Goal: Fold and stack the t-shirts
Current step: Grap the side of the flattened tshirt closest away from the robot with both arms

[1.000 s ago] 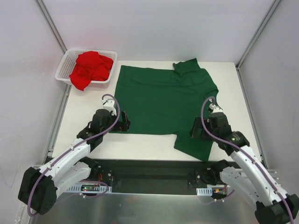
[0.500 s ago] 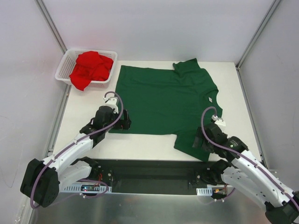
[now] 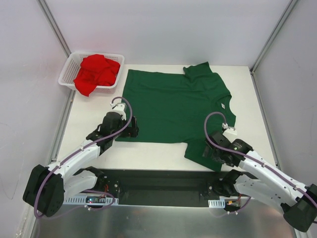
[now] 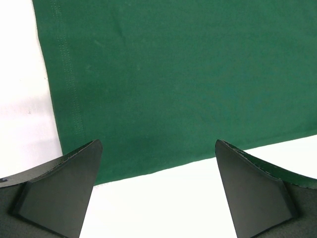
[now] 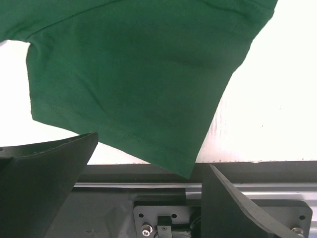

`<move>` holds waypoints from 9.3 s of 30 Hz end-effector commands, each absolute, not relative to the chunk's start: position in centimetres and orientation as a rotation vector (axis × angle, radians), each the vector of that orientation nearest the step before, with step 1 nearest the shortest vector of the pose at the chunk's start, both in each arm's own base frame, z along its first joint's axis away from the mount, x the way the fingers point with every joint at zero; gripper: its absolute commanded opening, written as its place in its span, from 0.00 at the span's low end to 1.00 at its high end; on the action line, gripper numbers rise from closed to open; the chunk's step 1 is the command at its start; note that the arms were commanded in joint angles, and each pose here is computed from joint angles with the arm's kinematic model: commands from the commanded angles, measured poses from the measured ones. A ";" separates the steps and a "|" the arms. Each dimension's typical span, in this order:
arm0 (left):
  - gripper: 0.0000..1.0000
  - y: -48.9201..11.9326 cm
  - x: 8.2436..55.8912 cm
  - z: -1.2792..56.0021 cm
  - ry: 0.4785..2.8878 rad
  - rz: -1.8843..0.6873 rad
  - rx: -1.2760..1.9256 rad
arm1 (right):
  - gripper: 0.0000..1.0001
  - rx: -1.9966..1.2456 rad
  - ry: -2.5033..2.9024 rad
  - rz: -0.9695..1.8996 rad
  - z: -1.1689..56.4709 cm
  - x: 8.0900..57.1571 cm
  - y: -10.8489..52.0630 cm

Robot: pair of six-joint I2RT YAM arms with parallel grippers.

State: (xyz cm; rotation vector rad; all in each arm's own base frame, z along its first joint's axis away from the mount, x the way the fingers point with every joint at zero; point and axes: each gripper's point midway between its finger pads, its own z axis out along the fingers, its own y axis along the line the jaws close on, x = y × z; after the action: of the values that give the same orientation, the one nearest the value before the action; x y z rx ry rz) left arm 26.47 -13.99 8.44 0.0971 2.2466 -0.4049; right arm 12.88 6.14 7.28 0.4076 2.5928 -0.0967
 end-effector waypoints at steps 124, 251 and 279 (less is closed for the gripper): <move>0.68 -7.4 25.2 3.0 2.642 -0.117 -0.389 | 0.96 0.164 2.622 0.001 8.0 14.5 14.7; 0.00 -3.5 28.0 3.5 2.660 -0.114 -0.587 | 0.96 0.256 2.659 -0.063 6.5 11.9 11.3; 0.00 -3.1 31.4 4.7 2.601 -0.156 -0.620 | 0.96 0.346 2.645 -0.115 6.2 10.2 9.3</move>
State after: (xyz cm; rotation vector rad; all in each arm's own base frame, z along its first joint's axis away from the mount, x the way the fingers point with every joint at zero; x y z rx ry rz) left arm 29.16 -3.52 3.77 -0.5966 2.6476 -0.1443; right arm 9.87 9.41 5.00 0.3637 2.6562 -0.0760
